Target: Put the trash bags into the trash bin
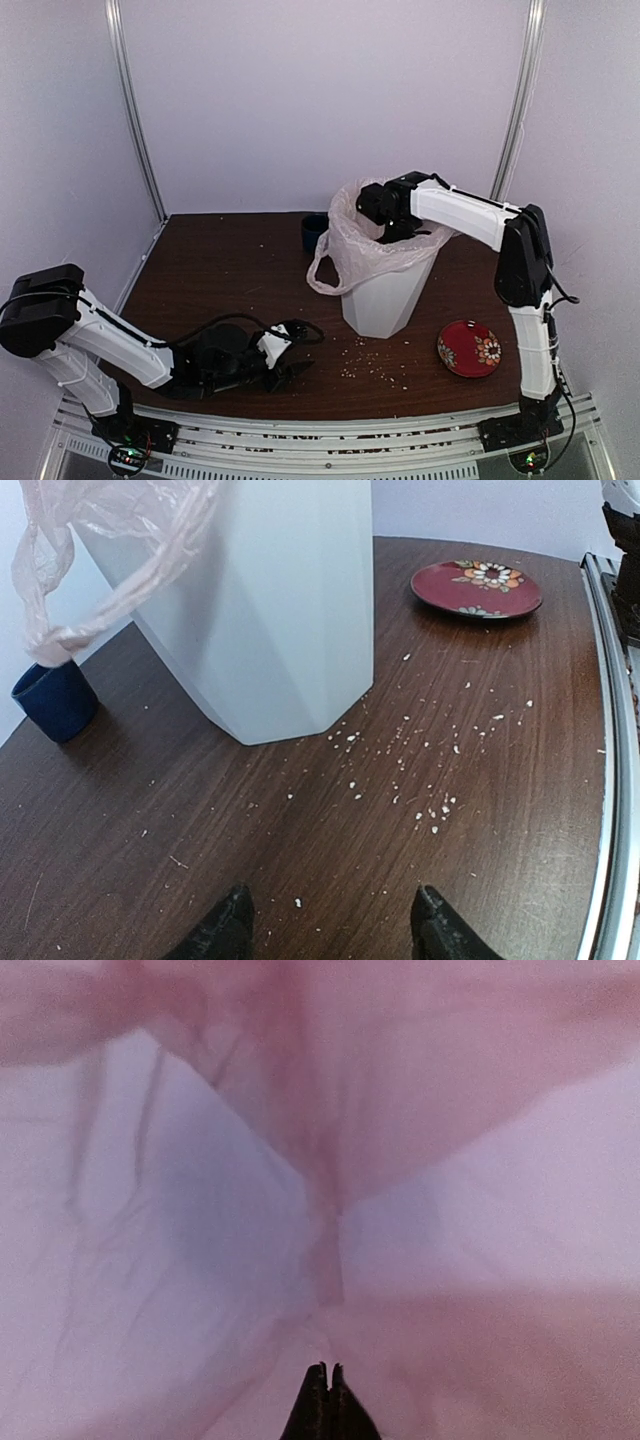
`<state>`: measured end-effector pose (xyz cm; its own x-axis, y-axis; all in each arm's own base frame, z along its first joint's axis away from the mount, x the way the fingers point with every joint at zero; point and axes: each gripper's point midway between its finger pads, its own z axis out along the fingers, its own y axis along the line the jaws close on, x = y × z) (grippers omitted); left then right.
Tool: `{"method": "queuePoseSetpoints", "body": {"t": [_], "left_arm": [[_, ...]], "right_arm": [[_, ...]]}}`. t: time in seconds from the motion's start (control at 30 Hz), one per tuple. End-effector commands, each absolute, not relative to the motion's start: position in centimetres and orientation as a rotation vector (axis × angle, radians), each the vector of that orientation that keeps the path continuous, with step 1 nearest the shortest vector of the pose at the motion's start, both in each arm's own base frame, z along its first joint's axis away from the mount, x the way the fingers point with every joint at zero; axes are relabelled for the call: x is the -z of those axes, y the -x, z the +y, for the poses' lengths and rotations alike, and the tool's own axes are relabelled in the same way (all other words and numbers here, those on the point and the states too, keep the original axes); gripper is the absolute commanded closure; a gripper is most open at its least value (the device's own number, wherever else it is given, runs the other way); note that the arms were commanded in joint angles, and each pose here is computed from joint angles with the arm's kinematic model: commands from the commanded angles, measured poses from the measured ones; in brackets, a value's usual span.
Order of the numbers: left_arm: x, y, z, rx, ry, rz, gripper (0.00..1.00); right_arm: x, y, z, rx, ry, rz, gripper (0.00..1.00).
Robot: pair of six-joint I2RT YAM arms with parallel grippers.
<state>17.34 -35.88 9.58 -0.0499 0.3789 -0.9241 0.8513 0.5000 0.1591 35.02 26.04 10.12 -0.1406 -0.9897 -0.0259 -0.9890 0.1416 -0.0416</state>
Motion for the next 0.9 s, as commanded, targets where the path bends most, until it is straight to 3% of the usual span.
{"method": "queuePoseSetpoints", "body": {"t": [0.0,0.17,0.37,0.5,0.73,0.87], "left_arm": [[-11.5,-17.4,-36.2,0.566,-1.027,1.587,0.44],[-12.2,-17.4,-36.0,0.549,-1.033,1.576,0.44],[-13.7,-17.5,-36.0,0.551,-1.021,1.554,0.44],[-15.8,-17.9,-36.3,0.538,-1.003,1.516,0.44],[-21.2,-17.9,-36.0,0.576,-0.909,1.383,0.43],[-24.0,-17.6,-36.8,0.568,-0.921,1.245,0.42]], "right_arm": [[-19.3,-35.8,26.7,0.033,1.850,2.173,1.00],[-24.4,-35.1,26.8,0.011,1.756,2.063,0.95],[-25.6,-34.6,26.1,-0.013,1.684,2.077,0.89],[-24.2,-34.9,26.4,-0.022,1.690,2.101,0.88],[-16.3,-34.4,25.7,0.000,1.746,2.235,0.87],[-15.6,-34.1,25.7,-0.020,1.730,2.237,0.87]]}}
